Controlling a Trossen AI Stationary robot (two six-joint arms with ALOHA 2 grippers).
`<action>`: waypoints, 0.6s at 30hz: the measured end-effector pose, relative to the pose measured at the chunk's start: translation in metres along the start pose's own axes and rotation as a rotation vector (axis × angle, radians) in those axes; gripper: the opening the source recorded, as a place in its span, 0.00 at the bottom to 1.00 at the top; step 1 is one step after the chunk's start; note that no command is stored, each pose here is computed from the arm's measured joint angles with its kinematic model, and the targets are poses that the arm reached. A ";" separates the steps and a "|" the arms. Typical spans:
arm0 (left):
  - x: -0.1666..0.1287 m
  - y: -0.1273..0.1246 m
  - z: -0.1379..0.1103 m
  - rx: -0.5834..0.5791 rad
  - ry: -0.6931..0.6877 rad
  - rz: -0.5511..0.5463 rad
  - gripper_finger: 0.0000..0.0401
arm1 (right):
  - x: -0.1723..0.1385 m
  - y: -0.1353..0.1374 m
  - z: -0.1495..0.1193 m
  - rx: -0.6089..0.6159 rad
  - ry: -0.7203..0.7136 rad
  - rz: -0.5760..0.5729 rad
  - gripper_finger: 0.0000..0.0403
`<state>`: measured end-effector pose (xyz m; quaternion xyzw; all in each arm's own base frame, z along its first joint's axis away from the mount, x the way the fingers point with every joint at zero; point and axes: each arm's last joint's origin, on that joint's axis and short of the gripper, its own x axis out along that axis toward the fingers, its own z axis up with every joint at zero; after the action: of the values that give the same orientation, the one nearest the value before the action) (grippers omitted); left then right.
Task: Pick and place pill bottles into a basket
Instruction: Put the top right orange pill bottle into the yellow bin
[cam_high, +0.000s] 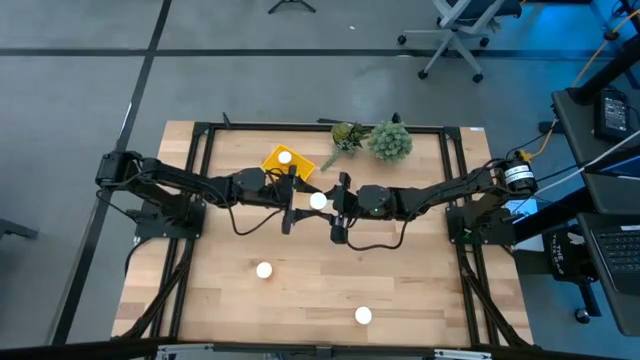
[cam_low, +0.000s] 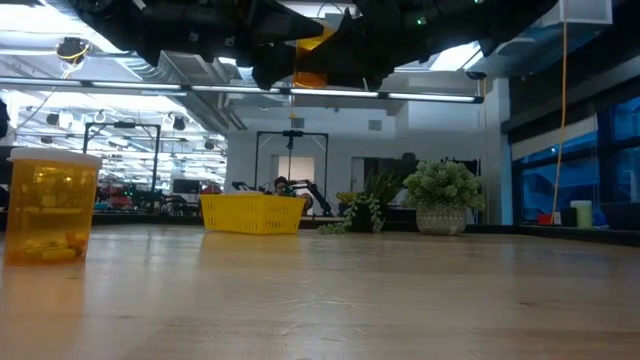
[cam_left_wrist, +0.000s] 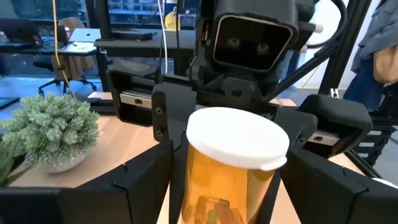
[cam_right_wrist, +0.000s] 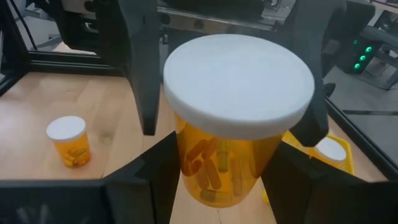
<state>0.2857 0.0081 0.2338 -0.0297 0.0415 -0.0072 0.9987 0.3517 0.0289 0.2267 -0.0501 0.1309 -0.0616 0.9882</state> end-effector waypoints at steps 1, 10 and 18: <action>0.000 0.000 0.000 0.008 0.002 0.000 0.69 | 0.000 0.000 0.000 0.001 -0.003 0.000 0.48; 0.000 0.000 -0.001 0.036 0.007 0.002 0.63 | 0.000 0.000 0.001 0.003 -0.013 0.000 0.48; 0.000 0.000 0.000 0.055 0.000 0.001 0.46 | 0.000 0.000 0.002 0.005 -0.022 -0.001 0.48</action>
<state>0.2856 0.0081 0.2337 -0.0024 0.0414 -0.0080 0.9991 0.3521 0.0289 0.2285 -0.0481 0.1201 -0.0619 0.9897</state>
